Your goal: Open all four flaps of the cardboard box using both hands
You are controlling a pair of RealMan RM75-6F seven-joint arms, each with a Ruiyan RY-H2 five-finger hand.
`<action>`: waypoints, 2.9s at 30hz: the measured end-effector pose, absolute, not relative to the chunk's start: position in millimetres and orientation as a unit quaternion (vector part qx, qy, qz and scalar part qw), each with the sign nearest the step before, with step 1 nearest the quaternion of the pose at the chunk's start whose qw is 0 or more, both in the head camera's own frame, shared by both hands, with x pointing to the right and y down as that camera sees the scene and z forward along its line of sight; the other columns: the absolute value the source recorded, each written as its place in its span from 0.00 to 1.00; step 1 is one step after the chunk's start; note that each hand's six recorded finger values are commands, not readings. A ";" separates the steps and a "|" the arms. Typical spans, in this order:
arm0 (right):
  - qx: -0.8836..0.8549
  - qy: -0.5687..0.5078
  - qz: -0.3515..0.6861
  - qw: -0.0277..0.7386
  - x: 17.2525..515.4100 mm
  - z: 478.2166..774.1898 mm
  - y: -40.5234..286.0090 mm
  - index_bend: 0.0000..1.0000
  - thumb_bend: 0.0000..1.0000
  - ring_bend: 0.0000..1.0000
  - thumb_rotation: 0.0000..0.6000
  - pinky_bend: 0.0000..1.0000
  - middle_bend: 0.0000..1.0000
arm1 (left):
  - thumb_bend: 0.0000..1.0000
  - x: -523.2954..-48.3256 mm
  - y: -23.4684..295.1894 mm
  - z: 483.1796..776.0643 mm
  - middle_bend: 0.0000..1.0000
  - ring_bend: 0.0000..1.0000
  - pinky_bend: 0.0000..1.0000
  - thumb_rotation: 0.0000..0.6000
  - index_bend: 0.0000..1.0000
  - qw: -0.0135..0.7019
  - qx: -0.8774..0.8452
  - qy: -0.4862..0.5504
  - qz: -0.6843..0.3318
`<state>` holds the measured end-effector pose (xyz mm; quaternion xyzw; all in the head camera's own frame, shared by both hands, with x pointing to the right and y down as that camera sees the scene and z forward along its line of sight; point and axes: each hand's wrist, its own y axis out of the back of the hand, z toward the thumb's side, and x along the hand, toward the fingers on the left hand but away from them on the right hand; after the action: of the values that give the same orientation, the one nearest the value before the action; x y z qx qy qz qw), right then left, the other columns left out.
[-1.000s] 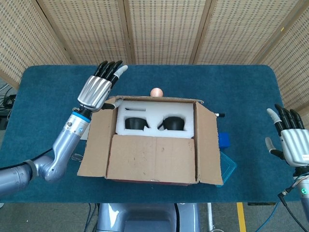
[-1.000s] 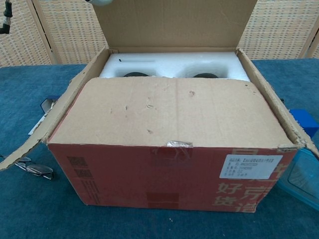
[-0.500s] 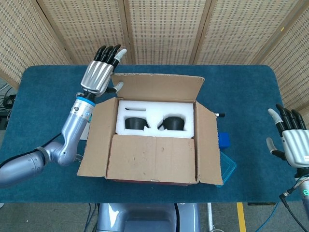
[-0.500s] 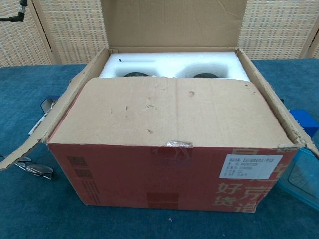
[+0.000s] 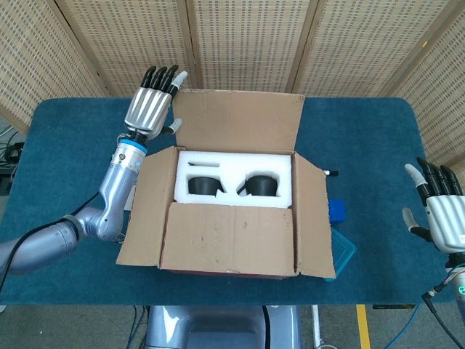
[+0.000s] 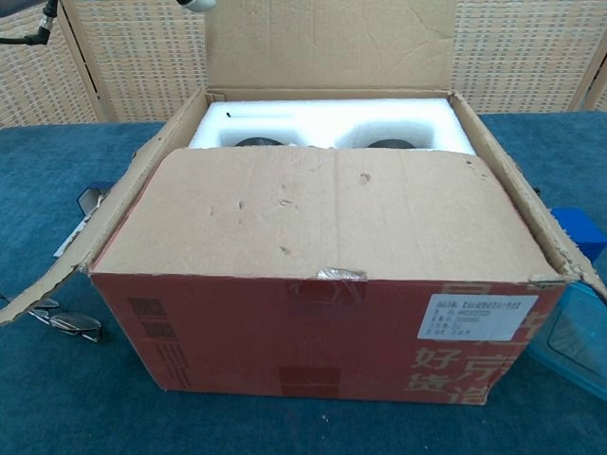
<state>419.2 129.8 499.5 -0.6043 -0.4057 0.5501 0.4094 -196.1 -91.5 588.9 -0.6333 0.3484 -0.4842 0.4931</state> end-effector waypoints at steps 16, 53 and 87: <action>-0.609 -0.397 0.551 0.409 414.0 503.4 130.9 0.02 0.47 0.00 1.00 0.00 0.00 | 0.31 -199.0 -71.4 581.8 0.00 0.00 0.00 0.87 0.09 0.440 -0.692 0.338 -0.462; -0.614 -0.398 0.544 0.412 395.0 519.2 137.8 0.02 0.47 0.00 1.00 0.00 0.00 | 0.19 -232.0 82.5 578.5 0.00 0.00 0.00 0.19 0.33 0.276 -0.839 0.172 -0.436; -0.608 -0.413 0.548 0.400 409.2 514.3 141.0 0.02 0.47 0.00 1.00 0.00 0.00 | 0.17 -210.3 86.3 593.3 0.00 0.00 0.00 0.19 0.39 0.277 -0.841 0.156 -0.438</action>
<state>409.2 141.0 514.3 -0.6078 -0.4126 0.5482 0.3999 -210.3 86.3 593.3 -0.8411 0.1556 -0.4378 0.2771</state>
